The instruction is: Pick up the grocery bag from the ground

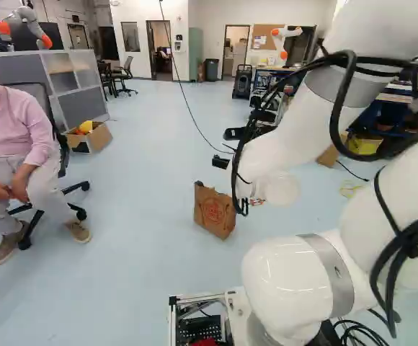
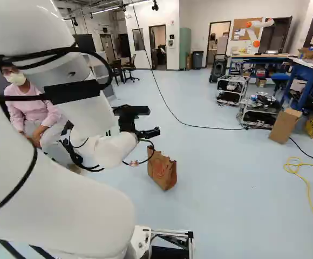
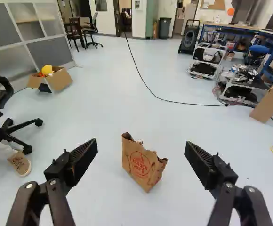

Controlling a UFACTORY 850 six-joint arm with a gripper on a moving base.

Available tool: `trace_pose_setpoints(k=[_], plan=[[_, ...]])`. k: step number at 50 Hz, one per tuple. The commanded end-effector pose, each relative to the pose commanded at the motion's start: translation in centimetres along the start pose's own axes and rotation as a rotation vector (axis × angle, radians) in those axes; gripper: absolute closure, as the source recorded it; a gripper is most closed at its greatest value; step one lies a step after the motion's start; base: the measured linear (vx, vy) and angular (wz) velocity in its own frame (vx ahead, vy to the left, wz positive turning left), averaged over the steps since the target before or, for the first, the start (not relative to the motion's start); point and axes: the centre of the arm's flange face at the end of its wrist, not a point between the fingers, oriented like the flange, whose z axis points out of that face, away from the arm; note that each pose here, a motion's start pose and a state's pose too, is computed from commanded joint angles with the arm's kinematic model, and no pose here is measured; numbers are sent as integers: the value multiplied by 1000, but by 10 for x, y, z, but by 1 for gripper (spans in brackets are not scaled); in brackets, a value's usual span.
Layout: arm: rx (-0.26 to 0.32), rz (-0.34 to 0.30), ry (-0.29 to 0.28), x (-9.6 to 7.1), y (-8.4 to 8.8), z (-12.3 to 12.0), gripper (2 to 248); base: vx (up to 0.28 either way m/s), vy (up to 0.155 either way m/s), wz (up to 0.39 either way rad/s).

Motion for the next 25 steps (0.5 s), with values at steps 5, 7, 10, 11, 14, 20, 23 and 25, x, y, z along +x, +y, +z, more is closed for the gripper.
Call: trace_pose_setpoints(k=[5, 7, 10, 11, 14, 20, 23, 25], plan=[[0, 0, -29, 3, 0, 9, 3, 0, 0, 0], [0, 0, -40, 4, 0, 13, 3, 0, 0, 0], [0, 0, -57, 6, 0, 19, 3, 0, 0, 0], [0, 0, -63, 6, 0, 21, 3, 0, 0, 0], [0, 0, -80, 8, 0, 28, 3, 0, 0, 0], [0, 0, -114, 13, 0, 43, 3, 0, 0, 0], [0, 0, -130, 15, 0, 51, 3, 0, 0, 0], [0, 0, -140, 17, 0, 56, 3, 0, 0, 0]])
